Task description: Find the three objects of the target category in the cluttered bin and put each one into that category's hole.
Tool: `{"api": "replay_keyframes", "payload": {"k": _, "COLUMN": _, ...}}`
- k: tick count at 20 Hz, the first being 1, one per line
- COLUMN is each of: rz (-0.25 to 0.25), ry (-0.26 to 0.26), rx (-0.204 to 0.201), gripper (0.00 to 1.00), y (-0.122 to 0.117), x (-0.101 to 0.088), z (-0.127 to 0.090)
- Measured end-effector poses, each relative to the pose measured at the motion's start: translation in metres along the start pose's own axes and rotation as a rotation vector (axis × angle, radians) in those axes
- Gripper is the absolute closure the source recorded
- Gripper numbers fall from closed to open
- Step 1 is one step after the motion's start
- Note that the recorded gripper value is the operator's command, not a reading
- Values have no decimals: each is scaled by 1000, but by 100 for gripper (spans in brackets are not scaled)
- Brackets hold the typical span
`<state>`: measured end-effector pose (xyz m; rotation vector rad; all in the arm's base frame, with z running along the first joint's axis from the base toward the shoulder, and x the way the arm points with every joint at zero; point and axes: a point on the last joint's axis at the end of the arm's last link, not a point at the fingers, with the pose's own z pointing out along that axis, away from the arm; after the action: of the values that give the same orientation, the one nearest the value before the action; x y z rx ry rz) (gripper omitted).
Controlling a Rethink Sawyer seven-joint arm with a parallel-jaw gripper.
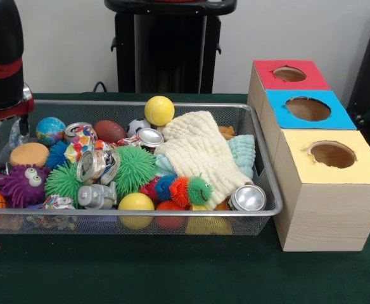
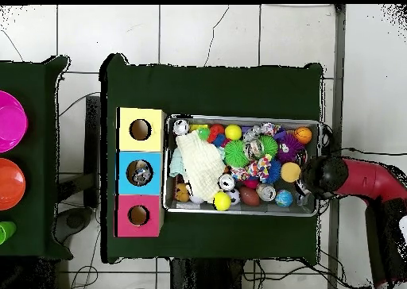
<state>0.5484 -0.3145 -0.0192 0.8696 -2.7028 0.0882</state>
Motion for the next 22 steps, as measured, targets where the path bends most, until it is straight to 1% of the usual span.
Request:
{"api": "replay_keyframes", "payload": {"k": 2, "rz": 5, "ry": -3, "rx": -3, "gripper": 0, "y": 0, "x": 0, "z": 0}}
{"api": "replay_keyframes", "payload": {"k": 3, "rz": 17, "ry": -10, "rx": -11, "gripper": 0, "y": -2, "x": 1, "z": -1}}
{"api": "replay_keyframes", "payload": {"k": 8, "rz": 42, "ry": -24, "rx": -28, "gripper": 0, "y": -4, "x": 3, "z": -3}}
{"api": "replay_keyframes", "payload": {"k": 22, "rz": 49, "ry": -28, "rx": -36, "gripper": 0, "y": -4, "x": 4, "z": -1}}
